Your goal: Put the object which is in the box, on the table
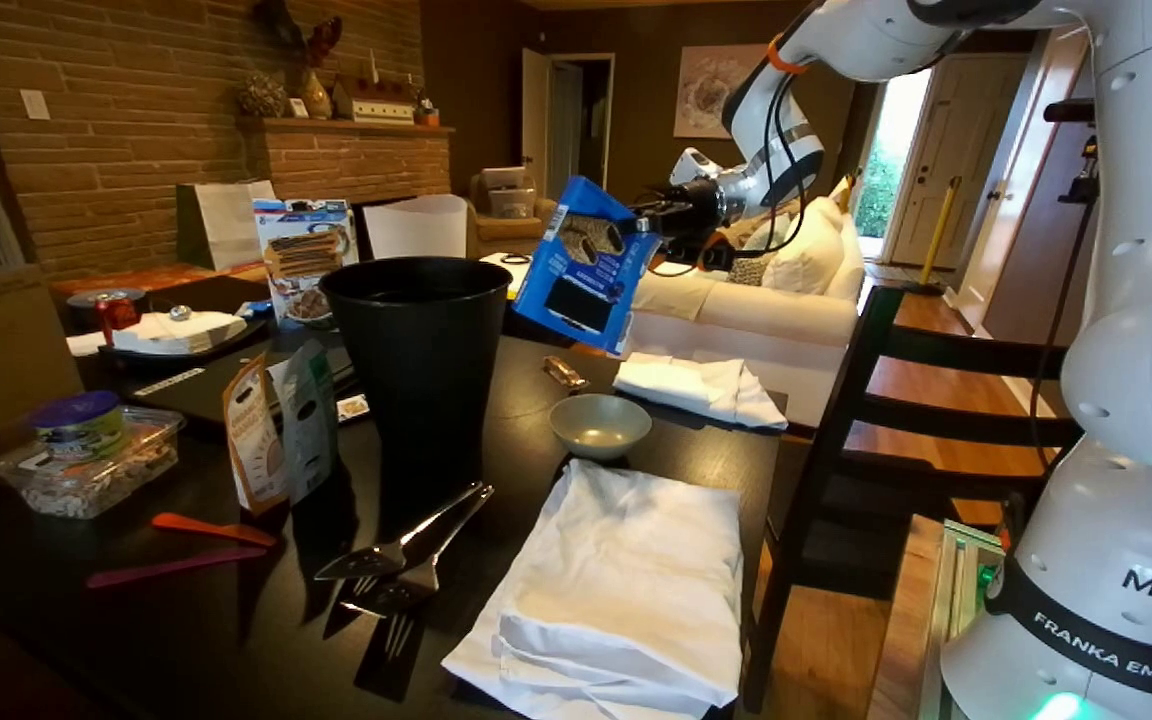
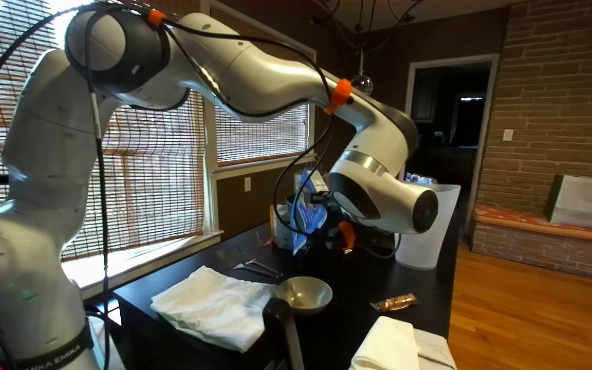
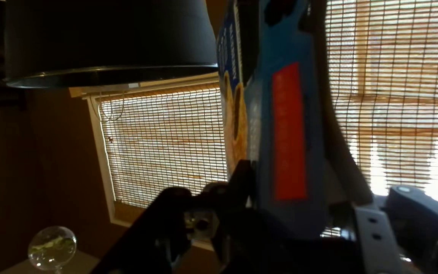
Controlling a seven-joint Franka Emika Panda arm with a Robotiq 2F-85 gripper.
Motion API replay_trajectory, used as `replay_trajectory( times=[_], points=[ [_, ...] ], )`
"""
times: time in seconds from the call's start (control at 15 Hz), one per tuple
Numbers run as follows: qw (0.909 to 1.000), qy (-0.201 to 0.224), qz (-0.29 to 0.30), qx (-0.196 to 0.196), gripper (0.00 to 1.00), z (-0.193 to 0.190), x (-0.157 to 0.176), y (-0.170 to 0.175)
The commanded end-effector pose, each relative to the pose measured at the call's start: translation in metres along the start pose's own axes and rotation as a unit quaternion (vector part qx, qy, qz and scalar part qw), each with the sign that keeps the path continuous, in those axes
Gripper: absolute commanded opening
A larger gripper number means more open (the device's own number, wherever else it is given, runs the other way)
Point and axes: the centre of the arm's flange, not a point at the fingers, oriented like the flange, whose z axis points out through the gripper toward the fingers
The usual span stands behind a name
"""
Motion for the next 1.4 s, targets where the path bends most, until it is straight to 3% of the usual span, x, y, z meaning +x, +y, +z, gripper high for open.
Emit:
replay_trajectory(
  times=[0.0, 0.07, 0.13, 0.2, 0.27, 0.33, 0.4, 0.47, 0.53, 0.6, 0.67, 0.73, 0.8, 0.87, 0.93, 1.07, 1.2, 1.27, 1.33],
  points=[
    [0.9977, 0.056, 0.038, 0.009, 0.09, 0.0, 0.005, -0.009],
    [0.9998, 0.019, 0.001, -0.011, 0.09, -0.003, -0.001, -0.006],
    [0.9973, 0.061, 0.041, 0.005, 0.09, -0.003, 0.003, -0.01],
    [0.9997, 0.004, -0.007, -0.022, 0.09, -0.006, -0.005, -0.005],
    [0.9968, 0.065, 0.046, 0.0, 0.09, -0.005, 0.001, -0.011],
    [0.9995, 0.014, -0.002, -0.028, 0.09, -0.006, -0.007, -0.007],
    [0.9979, 0.053, 0.032, -0.016, 0.09, -0.007, -0.004, -0.01],
    [0.9979, 0.055, 0.029, -0.021, 0.09, -0.009, -0.006, -0.009],
    [0.9989, 0.029, 0.008, -0.036, 0.09, -0.009, -0.009, -0.008],
    [0.9964, 0.071, 0.044, -0.014, 0.09, -0.011, -0.001, -0.012],
    [0.9957, 0.075, 0.048, -0.024, 0.09, -0.011, -0.001, -0.013],
    [0.9991, 0.025, 0.01, -0.032, 0.09, -0.014, -0.006, -0.01],
    [0.9945, 0.089, 0.053, -0.015, 0.09, -0.014, 0.001, -0.015],
    [0.9935, 0.097, 0.058, -0.017, 0.09, -0.015, 0.004, -0.017],
    [0.9983, 0.045, 0.015, -0.034, 0.09, -0.017, -0.003, -0.015],
    [0.9962, 0.076, 0.029, -0.033, 0.09, -0.02, 0.0, -0.018],
    [0.997, 0.064, 0.025, -0.035, 0.09, -0.022, -0.002, -0.016],
    [0.9975, 0.055, 0.034, -0.026, 0.34, -0.021, -0.007, -0.009],
    [0.9975, 0.055, 0.034, -0.027, 0.34, -0.022, -0.007, -0.009]
  ],
)
